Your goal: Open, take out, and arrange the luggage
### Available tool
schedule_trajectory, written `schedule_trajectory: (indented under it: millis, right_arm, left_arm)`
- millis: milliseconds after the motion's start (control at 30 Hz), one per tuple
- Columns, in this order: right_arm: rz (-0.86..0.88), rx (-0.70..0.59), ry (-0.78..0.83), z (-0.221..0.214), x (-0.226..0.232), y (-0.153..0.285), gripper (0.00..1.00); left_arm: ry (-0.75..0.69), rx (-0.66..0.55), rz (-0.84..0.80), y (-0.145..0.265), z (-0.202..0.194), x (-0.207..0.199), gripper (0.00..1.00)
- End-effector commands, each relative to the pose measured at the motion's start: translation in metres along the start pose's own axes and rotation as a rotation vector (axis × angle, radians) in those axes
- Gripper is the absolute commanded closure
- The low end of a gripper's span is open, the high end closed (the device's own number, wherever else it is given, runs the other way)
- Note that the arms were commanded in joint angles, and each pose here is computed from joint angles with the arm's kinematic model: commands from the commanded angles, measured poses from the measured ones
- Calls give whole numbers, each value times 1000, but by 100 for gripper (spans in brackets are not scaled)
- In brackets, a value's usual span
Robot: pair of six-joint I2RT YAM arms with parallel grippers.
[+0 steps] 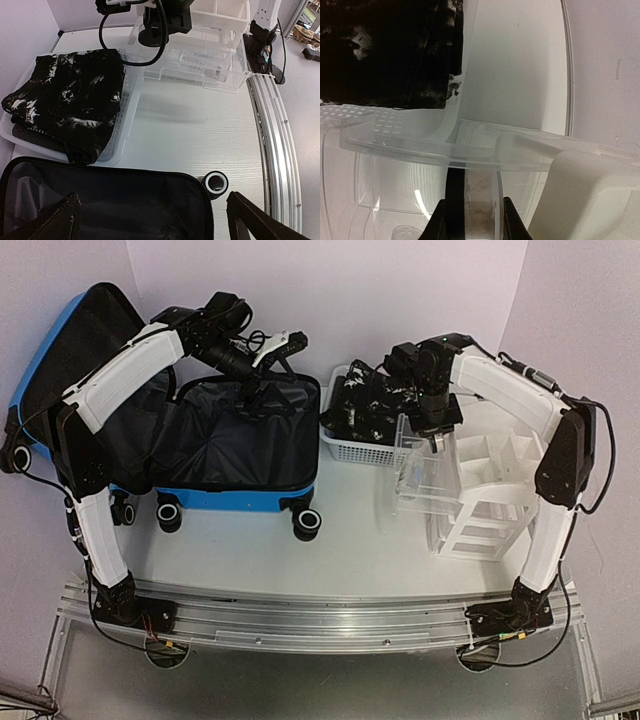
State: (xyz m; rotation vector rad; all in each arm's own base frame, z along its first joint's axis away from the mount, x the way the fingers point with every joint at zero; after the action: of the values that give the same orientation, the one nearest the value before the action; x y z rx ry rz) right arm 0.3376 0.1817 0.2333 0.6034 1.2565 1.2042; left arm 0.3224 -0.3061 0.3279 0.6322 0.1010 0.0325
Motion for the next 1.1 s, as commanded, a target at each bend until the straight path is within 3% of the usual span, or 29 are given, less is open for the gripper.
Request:
schedule_trajectory:
  millis: [0,233,600,833,967,1067]
  right_arm:
    - [-117,255,189,-34,-10,-13,83]
    - [-44,255,168,-25,2,-13,57]
    - [97,125,76,-6,-4,30,49]
    - [267,56,33,-5,-4,63,50]
    - [484,-66,66,-1,26,84,62]
    - [534,-140,161,-2,53,95,72]
  left_arm:
    - [-30,-39,6,19,14,-15,0]
    - [-26,-35,5,18,13,-15,0]
    - [-30,-30,8,18,12,-15,0]
    - [-32,-32,6,17,13,-15,0]
    - [-32,-32,8,18,13,-14,0]
    - [-31,-29,11,18,13,-14,0]
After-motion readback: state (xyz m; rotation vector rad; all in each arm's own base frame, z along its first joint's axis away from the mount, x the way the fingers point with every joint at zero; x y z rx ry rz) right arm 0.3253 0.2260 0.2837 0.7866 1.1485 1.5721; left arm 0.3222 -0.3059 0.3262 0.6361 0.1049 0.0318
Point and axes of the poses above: each gripper's point midway between its finger pads, its own y axis back along the fingers, its own x axis along the line the jaws close on, z = x × y, the point moved 6 cm from there along y, back along the fingers, and after that the axes turned 8 degrees about y, right-handed, at the moved point
